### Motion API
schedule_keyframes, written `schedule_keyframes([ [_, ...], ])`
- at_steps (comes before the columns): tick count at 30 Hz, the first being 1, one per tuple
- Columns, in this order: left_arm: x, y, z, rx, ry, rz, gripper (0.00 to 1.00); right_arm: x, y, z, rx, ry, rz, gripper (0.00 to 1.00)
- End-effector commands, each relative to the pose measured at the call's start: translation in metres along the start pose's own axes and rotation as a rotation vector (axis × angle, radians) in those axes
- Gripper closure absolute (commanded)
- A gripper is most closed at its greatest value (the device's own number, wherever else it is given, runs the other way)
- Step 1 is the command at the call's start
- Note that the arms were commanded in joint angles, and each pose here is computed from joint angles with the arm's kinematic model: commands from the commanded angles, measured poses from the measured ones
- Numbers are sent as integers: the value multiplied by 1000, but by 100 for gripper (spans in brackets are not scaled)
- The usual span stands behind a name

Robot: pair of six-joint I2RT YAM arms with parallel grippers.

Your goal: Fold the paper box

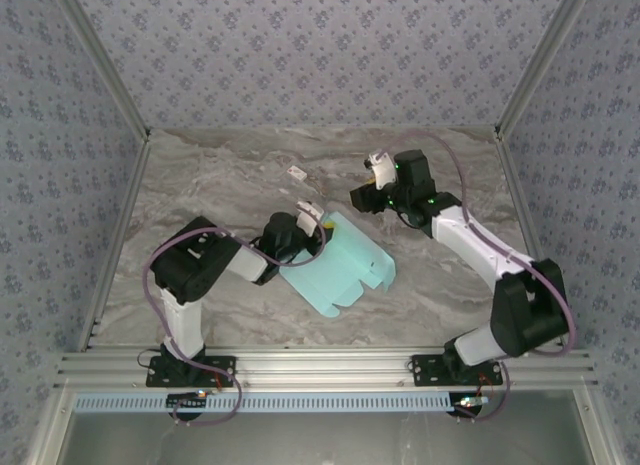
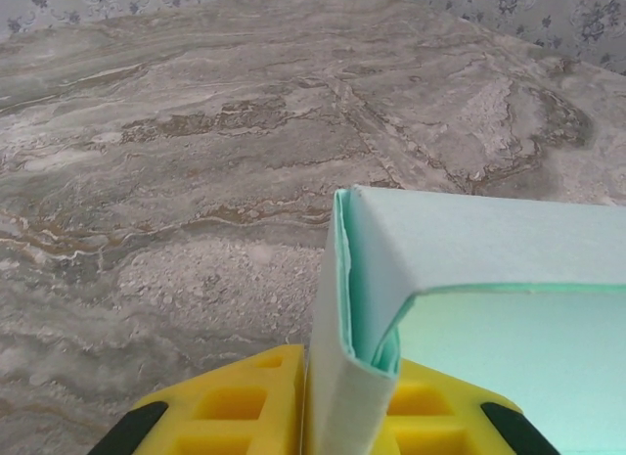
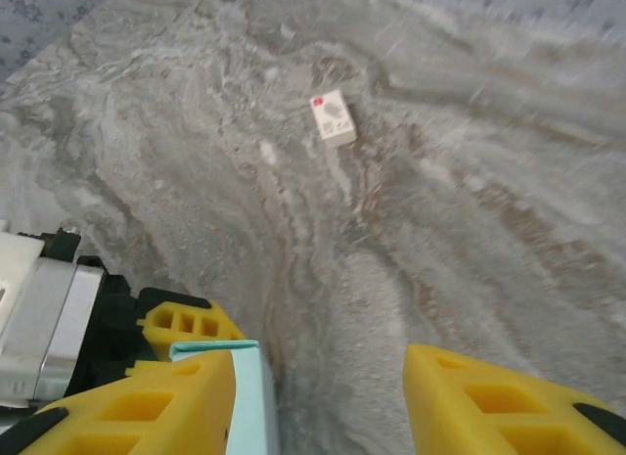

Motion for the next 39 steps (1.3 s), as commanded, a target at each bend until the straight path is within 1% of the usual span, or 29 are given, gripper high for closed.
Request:
schedule_keyframes([
  [1,-20,-5,-4,23,-37,-79,82,10,-12,11,-83,-105,111,48],
  [5,-16,-5,-5,26,-43,-80,82,24,-30,10,-97,-143,183,43],
  [6,-15,-5,-5,25,-42,-80,82,17,-32,12,-103,-141,176,43],
  [8,-13,-6,-5,25,-42,-80,81,19,-38,12,-105,-149,195,42],
  [23,-7,-5,-6,30,-42,-69,81,43,-63,12,-123,-186,289,42],
  [26,-6,-4,-7,30,-42,-65,79,46,-66,15,-130,-186,301,42],
  [32,-4,0,-6,18,-45,-54,71,56,-71,14,-125,-192,331,42],
  [39,1,5,-5,7,-50,-42,71,67,-76,10,-97,-187,363,44],
])
Point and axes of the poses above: each hand's point on the last joint's axis, 136 mm out from that joint toward the fingers, its own y axis back along the fingers, its own z axis along the line the jaws close on, x = y × z, the point moved 2 cm from there along y, back along the fingers, and after that the axes turned 10 degrees about -y, right-handed, at the moved point
